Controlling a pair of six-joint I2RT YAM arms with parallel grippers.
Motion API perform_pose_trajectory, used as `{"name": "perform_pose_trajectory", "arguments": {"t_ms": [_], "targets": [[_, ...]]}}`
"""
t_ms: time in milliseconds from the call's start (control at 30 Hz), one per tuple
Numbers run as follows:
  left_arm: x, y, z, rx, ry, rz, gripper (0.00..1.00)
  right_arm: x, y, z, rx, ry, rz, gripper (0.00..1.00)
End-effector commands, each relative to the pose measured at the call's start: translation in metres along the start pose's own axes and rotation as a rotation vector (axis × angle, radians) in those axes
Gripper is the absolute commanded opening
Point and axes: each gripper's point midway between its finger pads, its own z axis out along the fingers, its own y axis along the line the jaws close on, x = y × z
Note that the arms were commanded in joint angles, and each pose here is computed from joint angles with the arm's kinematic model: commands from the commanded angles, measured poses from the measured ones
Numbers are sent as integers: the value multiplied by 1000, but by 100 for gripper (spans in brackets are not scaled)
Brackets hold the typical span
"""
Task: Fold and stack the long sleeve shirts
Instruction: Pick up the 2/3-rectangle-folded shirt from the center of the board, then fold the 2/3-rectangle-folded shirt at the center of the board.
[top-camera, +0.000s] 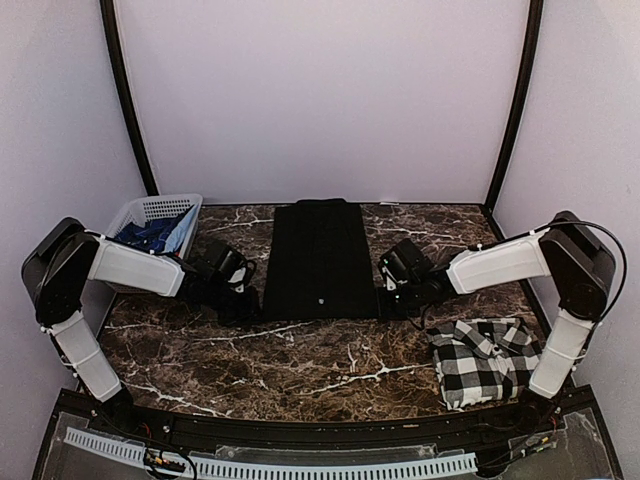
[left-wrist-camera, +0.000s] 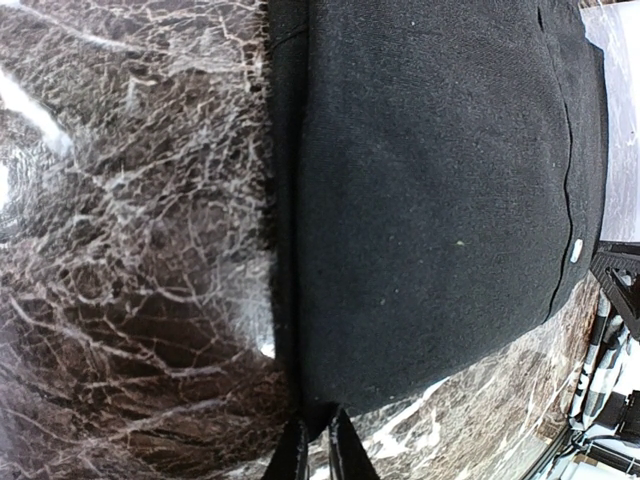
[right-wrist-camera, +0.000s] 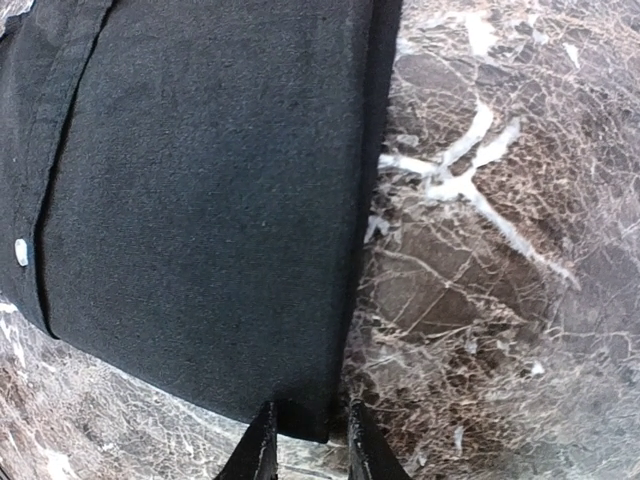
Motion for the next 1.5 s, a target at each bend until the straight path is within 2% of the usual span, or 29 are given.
{"name": "perform_pose_trajectory", "arguments": {"t_ms": [0,233,367,500,600,700,900,1233,1367,1467], "targets": [[8,5,-1,-26,22,-3,8,11,-3,3,8,15,25,21],[7,3,0,-17,19,-5,6,18,2,6,-29,36,37,21],[6,0,-1,-12,11,-1,4,23,1,5,-39,34,57,17],[5,-4,-2,3,-3,8,0,25,1,2,-53,25,69,11],[7,-9,-3,12,-13,27,0,21,3,-1,-63,7,68,1],[11,-11,-7,9,-27,40,0,17,5,-9,-74,-21,65,0],[24,-6,-32,-20,-65,44,0,25,16,-40,-119,-78,41,0],[66,-28,-83,15,-136,100,0,50,38,-100,-228,-132,59,0],[64,-50,-110,70,-184,136,0,38,59,-132,-314,-182,58,0],[46,-67,-128,62,-237,170,0,10,64,-147,-249,-244,32,0]]}}
